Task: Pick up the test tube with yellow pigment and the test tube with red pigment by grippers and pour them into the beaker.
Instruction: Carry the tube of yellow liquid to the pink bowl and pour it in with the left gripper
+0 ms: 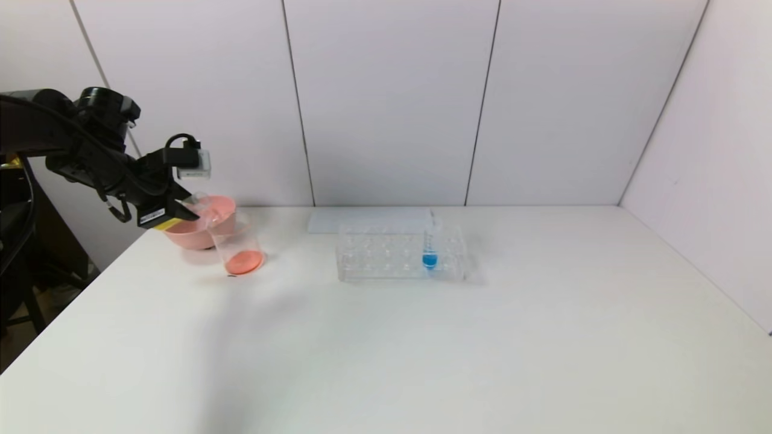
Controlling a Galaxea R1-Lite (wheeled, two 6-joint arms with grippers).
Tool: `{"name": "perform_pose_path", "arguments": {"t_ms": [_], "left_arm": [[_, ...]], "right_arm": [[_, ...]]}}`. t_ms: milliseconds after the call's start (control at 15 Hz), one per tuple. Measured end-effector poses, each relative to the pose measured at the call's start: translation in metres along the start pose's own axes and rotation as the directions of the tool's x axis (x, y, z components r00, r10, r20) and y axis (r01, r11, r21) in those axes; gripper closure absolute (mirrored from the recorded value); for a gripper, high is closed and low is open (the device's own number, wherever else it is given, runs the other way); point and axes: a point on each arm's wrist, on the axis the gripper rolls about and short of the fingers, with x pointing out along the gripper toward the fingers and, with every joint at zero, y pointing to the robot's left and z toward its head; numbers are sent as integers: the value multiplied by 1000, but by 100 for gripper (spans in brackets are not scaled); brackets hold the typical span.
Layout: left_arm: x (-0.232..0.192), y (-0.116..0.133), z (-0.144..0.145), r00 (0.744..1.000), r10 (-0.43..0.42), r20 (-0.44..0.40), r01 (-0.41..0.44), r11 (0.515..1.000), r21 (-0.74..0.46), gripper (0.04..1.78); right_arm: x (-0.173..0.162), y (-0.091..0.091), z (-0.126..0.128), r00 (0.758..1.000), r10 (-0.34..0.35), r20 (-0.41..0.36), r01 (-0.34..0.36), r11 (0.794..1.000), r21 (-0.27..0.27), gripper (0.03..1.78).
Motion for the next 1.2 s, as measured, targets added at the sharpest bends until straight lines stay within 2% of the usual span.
{"name": "perform_pose_path", "arguments": {"t_ms": [733, 1200], "left_arm": [[5, -4, 15, 991, 31, -134, -19, 996, 88, 137], [1, -3, 19, 982, 59, -177, -30, 986, 162, 137]], "right_arm": [[0, 0, 0, 1000, 0, 0, 0, 1000, 0, 11], [0, 0, 0, 1000, 0, 0, 0, 1000, 0, 11]]}}
